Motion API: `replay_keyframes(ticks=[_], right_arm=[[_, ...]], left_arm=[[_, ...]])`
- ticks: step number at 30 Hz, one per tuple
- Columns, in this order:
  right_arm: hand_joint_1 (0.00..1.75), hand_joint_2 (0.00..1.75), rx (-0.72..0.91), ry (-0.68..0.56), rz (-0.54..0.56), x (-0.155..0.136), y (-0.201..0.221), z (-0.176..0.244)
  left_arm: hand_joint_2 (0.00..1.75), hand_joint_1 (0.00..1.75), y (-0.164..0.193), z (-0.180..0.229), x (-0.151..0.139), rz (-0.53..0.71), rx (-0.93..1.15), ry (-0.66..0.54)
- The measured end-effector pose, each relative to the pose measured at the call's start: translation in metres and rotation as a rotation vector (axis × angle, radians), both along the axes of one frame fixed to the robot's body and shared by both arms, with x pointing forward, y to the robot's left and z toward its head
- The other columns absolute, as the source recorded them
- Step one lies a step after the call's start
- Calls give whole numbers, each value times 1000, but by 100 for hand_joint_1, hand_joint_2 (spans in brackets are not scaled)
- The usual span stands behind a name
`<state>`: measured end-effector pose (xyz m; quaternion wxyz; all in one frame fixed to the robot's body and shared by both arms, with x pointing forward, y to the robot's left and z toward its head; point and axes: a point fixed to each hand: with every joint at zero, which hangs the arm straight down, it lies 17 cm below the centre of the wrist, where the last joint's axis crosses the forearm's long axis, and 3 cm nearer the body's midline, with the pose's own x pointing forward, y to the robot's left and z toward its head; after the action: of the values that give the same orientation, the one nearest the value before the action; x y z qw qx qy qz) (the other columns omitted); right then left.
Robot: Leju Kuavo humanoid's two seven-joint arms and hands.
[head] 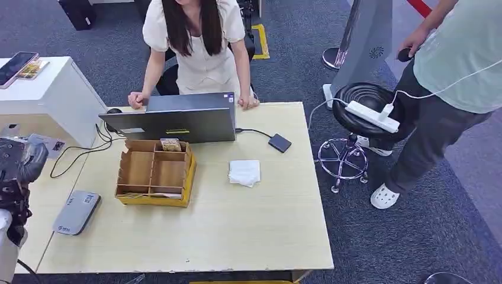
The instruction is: Pass the card to the sensor for recognition and then transmit it.
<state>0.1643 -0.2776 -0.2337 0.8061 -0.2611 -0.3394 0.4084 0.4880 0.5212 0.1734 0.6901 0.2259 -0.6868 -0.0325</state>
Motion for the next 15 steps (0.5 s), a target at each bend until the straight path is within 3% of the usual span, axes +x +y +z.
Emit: replay_keyframes(ticks=[5,15], right_arm=[[0,0,-3,0,3,0,0,0],[0,0,-6,2,5,0,0,0]], left_arm=[[175,175,15,-24,-6,57,-130,38],[175,175,40,-47,-13,166,-97,96]])
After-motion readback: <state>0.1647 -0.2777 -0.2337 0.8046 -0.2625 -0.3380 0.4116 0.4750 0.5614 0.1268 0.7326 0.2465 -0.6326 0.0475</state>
